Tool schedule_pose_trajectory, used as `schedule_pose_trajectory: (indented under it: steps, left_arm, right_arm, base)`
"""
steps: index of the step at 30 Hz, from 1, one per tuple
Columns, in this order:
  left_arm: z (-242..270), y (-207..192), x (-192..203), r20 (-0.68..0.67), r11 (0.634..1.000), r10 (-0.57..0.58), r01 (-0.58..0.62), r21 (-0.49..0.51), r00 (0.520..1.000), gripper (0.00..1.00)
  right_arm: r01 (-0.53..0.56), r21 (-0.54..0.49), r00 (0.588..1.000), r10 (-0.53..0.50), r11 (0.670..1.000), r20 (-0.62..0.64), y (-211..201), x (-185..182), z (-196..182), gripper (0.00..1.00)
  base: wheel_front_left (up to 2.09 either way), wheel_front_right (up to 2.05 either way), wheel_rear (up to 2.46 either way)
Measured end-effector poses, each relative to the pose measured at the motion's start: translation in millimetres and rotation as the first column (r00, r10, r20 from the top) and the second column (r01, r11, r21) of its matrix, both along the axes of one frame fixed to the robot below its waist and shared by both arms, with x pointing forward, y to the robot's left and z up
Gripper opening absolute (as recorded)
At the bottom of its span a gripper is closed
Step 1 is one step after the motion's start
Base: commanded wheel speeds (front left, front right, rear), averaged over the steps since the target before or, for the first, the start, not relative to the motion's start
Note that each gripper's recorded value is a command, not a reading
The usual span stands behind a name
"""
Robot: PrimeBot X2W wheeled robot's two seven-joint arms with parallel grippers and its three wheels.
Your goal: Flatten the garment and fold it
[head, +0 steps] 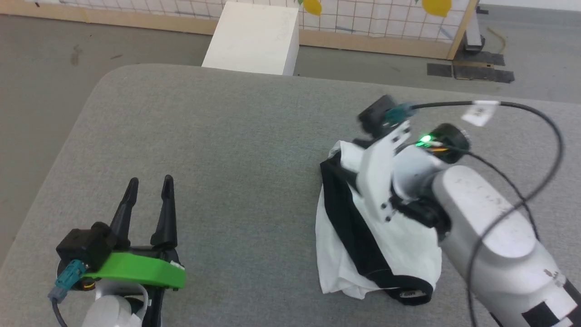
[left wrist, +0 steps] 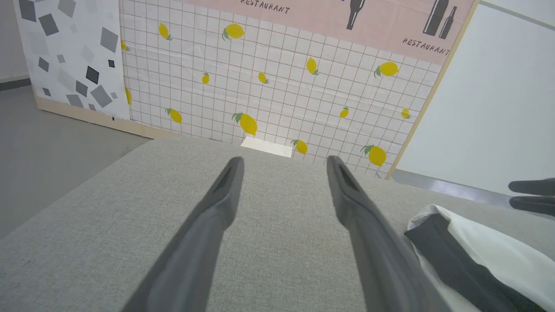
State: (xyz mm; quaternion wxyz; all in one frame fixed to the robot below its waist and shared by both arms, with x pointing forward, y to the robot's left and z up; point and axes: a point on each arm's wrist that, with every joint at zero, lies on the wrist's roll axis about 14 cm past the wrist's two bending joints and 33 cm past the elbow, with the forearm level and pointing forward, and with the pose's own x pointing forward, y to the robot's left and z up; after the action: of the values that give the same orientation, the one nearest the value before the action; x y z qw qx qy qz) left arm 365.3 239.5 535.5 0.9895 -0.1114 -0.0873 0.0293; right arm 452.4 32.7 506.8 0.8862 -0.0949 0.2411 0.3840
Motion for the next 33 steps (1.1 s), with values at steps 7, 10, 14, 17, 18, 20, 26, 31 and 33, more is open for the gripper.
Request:
schedule_pose_trajectory:
  steps: [7, 10, 14, 17, 18, 20, 26, 31, 33]
  left_arm:
    - [8.1, -11.2, 3.2, 0.028, 0.999, -0.033, 0.033, 0.003, 0.999, 1.0]
    - [8.1, -17.8, 4.6, 0.029, 0.999, -0.052, 0.052, 0.001, 0.998, 1.0]
    - [7.0, -23.9, 7.3, 0.026, 0.997, -0.071, 0.071, 0.0, 0.997, 1.0]
    - [3.2, -25.2, 8.4, 0.015, 0.997, -0.075, 0.075, -0.002, 0.997, 1.0]
    - [1.5, -25.7, 8.6, 0.01, 0.997, -0.076, 0.076, -0.002, 0.997, 1.0]
    - [-1.6, -26.1, 8.4, 0.0, 0.997, -0.077, 0.077, -0.004, 0.997, 1.0]
    - [-8.4, -22.2, 6.5, -0.022, 0.998, -0.067, 0.066, -0.007, 0.998, 1.0]
    - [-11.0, -19.8, 5.3, -0.031, 0.998, -0.06, 0.06, -0.008, 0.998, 1.0]
    - [-11.6, -19.9, 4.9, -0.033, 0.998, -0.061, 0.06, -0.008, 0.998, 1.0]
  right_arm:
    - [0.234, -0.028, 0.972, -0.234, 0.972, -0.002, -74.4, 8.7, -14.1, 1.0]
    - [0.325, -0.073, 0.945, -0.327, 0.943, -0.019, -106.9, 2.2, -29.6, 1.0]
    - [0.382, -0.131, 0.913, -0.395, 0.915, -0.101, -124.7, -18.0, -60.0, 1.0]
    - [0.379, -0.154, 0.901, -0.402, 0.912, -0.16, -119.9, -31.3, -78.4, 1.0]
    - [0.377, -0.161, 0.899, -0.402, 0.912, -0.174, -117.5, -33.9, -82.6, 1.0]
    - [0.374, -0.174, 0.896, -0.403, 0.911, -0.187, -116.1, -35.4, -88.4, 1.0]
    - [0.357, -0.255, 0.874, -0.417, 0.899, -0.248, -118.1, -43.1, -113.2, 1.0]
    - [0.347, -0.282, 0.855, -0.425, 0.895, -0.298, -118.0, -49.6, -125.0, 1.0]
    - [0.339, -0.289, 0.847, -0.425, 0.895, -0.32, -117.4, -52.6, -129.0, 1.0]
  base:
    - [0.0, 0.0, 0.0]
    - [0.0, 0.0, 0.0]
    - [0.0, 0.0, 0.0]
    - [0.0, 0.0, 0.0]
    - [0.0, 0.0, 0.0]
    - [0.0, 0.0, 0.0]
    - [0.0, 0.0, 0.0]
    - [0.0, 0.0, 0.0]
    - [0.0, 0.0, 0.0]
